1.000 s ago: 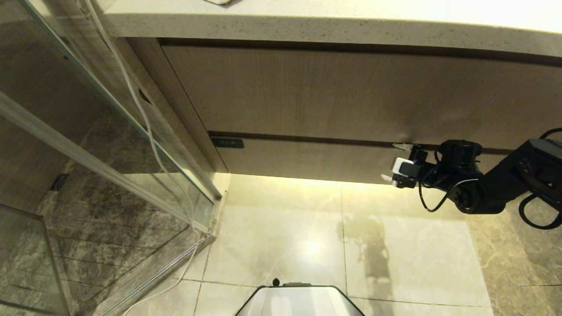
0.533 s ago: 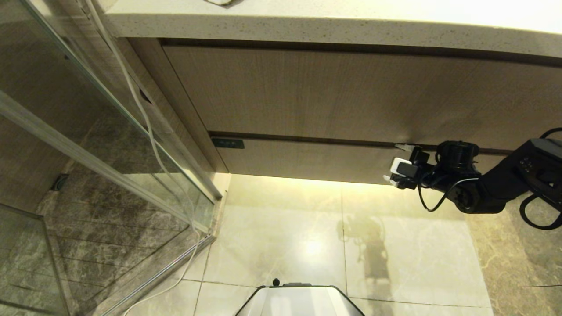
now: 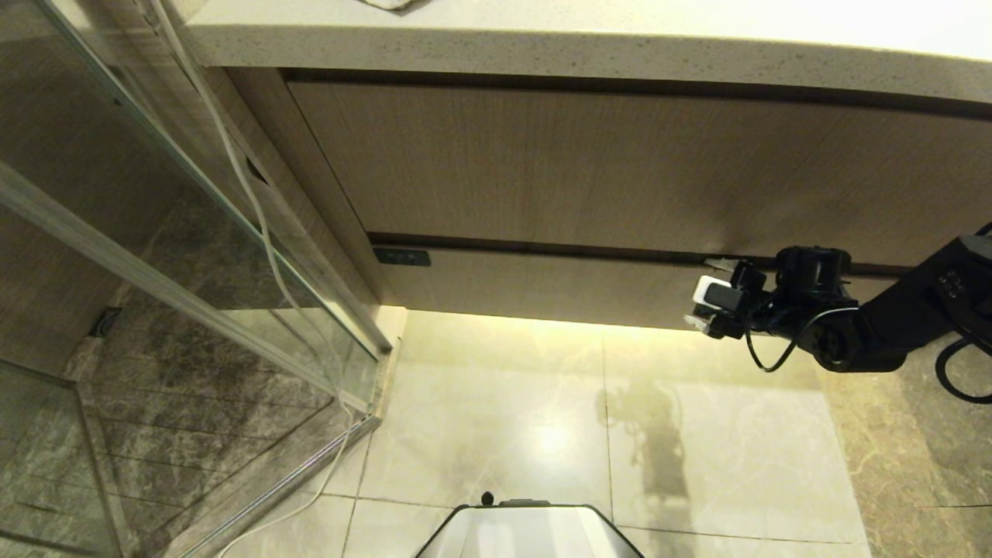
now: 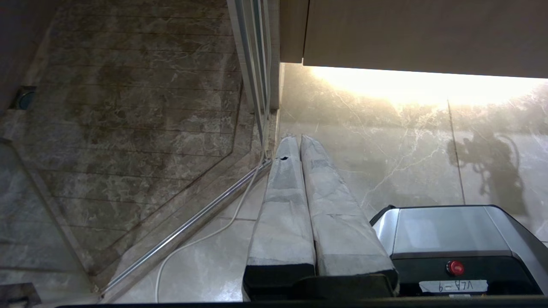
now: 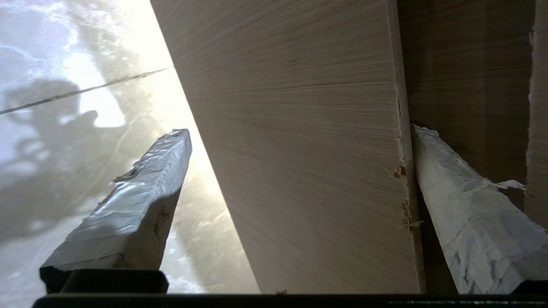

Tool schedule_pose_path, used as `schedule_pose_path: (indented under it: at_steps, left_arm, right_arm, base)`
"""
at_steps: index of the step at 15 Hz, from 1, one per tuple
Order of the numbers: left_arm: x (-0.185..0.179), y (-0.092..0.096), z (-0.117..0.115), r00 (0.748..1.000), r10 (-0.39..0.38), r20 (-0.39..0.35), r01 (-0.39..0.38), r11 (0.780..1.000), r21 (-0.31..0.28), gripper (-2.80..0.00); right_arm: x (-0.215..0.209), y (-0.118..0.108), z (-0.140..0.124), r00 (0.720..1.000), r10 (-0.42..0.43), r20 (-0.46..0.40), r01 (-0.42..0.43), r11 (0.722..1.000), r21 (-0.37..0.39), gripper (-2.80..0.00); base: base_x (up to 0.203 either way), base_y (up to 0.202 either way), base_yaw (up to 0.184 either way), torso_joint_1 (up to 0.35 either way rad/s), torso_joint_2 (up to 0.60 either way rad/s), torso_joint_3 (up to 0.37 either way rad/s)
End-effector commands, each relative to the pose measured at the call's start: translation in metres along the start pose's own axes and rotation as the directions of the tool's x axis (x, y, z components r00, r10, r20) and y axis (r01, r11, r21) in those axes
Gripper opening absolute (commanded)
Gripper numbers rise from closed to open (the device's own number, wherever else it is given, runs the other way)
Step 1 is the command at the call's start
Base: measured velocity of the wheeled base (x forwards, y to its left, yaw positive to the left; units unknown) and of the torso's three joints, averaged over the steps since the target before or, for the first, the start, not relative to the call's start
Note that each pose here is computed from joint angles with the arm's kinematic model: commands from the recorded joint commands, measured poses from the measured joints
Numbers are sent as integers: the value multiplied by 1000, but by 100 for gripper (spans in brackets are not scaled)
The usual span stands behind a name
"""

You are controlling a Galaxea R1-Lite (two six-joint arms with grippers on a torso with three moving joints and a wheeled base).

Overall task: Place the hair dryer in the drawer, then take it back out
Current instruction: Pull open the drawer

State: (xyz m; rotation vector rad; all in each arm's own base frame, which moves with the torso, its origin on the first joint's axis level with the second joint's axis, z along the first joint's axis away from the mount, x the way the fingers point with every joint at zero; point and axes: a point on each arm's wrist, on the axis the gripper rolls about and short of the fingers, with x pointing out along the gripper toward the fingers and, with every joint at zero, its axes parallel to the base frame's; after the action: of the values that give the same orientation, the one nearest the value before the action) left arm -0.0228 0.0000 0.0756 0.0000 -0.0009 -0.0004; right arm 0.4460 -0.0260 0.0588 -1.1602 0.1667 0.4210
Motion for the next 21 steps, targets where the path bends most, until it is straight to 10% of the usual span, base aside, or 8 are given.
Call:
schedule_pose_path:
  at_steps: [1,14,21]
  left_arm:
    - [0,0,0,1000,0,0,0,1000,0,-280]
    - [0,0,0,1000,0,2,0,1000,0,-280]
    - [0,0,0,1000,0,1,0,1000,0,-280]
  right_arm:
    - [-7,-1,3,1000,27,-8,-27,1000,2,0]
    - [-32,0,15,982,132,-135,-127,991,42,0]
    - [-109,-10,26,900,362,-242,-330,930,164,0]
  base:
    - [0,0,0,0,0,0]
    - [0,0,0,0,0,0]
    - [0,0,0,0,0,0]
